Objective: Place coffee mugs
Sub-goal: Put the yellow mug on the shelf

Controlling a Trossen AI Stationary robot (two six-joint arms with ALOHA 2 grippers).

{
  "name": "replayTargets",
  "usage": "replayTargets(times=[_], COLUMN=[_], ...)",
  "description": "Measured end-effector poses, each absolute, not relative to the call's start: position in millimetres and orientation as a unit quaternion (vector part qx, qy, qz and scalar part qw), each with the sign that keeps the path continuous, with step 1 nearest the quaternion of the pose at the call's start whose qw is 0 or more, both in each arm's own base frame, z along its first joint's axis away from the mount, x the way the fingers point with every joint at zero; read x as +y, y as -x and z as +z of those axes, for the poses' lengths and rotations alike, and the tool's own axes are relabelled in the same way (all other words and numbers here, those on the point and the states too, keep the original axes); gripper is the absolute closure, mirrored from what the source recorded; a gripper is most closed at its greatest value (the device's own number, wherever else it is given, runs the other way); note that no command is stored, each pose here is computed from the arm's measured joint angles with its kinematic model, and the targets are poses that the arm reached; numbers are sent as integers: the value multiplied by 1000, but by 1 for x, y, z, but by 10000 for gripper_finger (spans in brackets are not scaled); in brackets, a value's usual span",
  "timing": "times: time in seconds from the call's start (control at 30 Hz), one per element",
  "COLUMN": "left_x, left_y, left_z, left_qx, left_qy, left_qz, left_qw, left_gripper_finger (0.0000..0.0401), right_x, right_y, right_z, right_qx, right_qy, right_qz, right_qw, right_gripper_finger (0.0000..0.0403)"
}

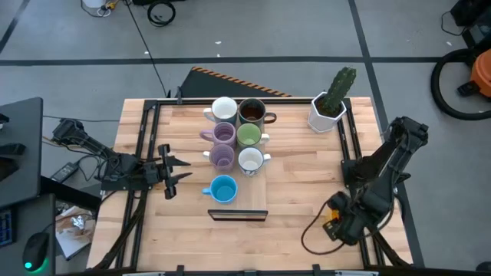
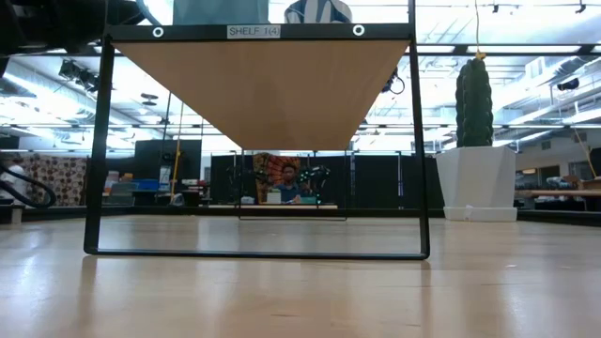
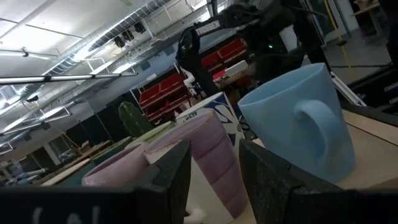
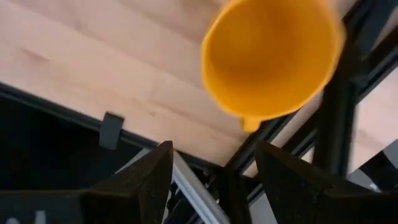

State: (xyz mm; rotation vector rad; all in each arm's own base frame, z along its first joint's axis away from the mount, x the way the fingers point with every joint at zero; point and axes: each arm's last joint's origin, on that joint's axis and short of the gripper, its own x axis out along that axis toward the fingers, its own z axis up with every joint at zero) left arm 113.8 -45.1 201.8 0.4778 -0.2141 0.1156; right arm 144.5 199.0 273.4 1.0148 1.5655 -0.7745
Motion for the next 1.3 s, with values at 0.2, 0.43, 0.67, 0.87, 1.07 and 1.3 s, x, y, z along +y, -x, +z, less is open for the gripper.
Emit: replayTargets(times=[0.2,0.43,0.67,0.87,1.07,1.3], left_x=[-45,-46,-46,-46,-46,-46], left_y=[-114,-114,-114,-114,-114,-114], left_z=[202,201,202,202,202,202], left_qx=[-106,-107,-107,-107,-107,-107], left_qy=[-236,-240,-249,-250,-250,-250], left_qz=[57,48,49,49,49,50], left_qw=[964,964,961,961,961,961], left_gripper_finger=[259,259,259,259,259,259], right_x=[219,229,231,229,223,217], right_y=[-148,-136,-128,-126,-120,-118], right_z=[258,255,249,231,215,197], right_qx=[666,655,637,645,656,653], right_qy=[-421,-428,-432,-430,-413,-410], right_qz=[-316,-342,-365,-364,-379,-386], right_qw=[528,521,524,516,504,506], right_gripper_finger=[169,169,170,170,170,174])
